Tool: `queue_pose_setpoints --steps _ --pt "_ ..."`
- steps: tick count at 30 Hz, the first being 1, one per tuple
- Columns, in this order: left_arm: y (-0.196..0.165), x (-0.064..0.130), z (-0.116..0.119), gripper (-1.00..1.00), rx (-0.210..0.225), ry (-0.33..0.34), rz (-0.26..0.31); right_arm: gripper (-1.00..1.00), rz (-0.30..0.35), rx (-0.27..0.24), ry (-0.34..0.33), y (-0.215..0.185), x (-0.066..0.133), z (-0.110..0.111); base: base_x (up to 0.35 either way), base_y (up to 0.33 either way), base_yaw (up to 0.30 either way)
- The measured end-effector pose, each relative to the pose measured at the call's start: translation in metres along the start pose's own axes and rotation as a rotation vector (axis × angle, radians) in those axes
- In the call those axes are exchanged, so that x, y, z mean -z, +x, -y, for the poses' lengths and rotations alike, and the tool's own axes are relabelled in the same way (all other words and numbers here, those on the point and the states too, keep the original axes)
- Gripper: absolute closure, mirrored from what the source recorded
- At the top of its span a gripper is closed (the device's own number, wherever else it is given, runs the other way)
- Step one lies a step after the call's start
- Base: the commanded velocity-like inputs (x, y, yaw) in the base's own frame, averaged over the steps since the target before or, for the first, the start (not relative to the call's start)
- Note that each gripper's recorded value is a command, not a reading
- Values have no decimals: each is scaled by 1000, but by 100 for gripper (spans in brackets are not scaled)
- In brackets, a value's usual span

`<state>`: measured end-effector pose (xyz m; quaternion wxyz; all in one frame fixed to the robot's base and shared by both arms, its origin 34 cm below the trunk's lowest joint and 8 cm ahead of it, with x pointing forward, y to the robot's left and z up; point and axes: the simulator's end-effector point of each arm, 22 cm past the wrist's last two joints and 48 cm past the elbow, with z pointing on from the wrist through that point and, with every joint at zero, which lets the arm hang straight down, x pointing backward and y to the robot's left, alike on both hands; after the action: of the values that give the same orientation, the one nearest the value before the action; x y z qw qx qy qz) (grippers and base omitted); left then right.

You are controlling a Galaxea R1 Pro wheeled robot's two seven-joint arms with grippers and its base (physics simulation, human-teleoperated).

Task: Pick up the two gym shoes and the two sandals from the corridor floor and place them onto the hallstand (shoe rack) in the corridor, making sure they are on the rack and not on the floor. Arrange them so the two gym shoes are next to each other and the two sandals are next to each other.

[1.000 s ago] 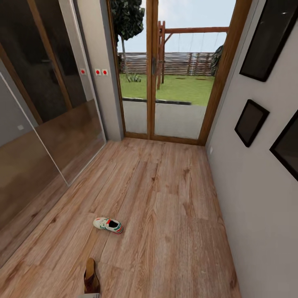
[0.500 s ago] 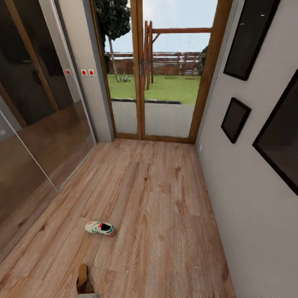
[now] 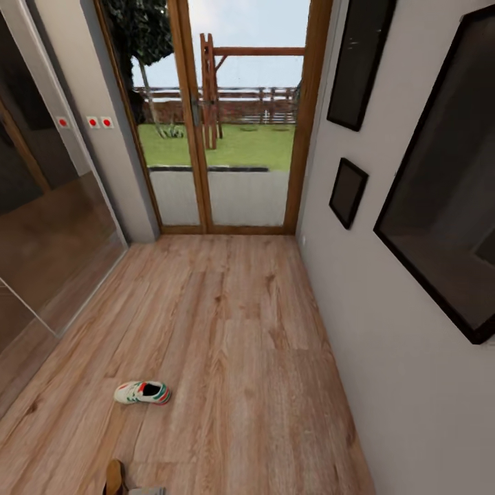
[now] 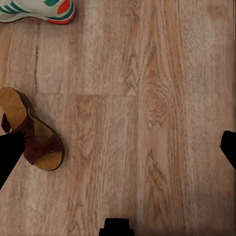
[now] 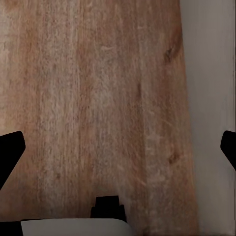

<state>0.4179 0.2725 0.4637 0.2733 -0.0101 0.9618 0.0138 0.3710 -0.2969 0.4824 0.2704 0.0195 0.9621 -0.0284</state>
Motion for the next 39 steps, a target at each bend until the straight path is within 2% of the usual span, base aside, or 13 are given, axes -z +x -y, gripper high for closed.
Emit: queue_pose_setpoints --steps 8,26,39 --pt "0 0 0 -100 1 -1 0 -100 0 0 0 0 0 0 0 0 -144" --pt "-1 0 -4 -100 -1 -5 3 -100 -3 1 -1 2 0 0 160 0 -5" --pt "-2 0 -4 -100 -1 -5 5 -100 -3 2 -2 2 0 -1 63 -11 0"
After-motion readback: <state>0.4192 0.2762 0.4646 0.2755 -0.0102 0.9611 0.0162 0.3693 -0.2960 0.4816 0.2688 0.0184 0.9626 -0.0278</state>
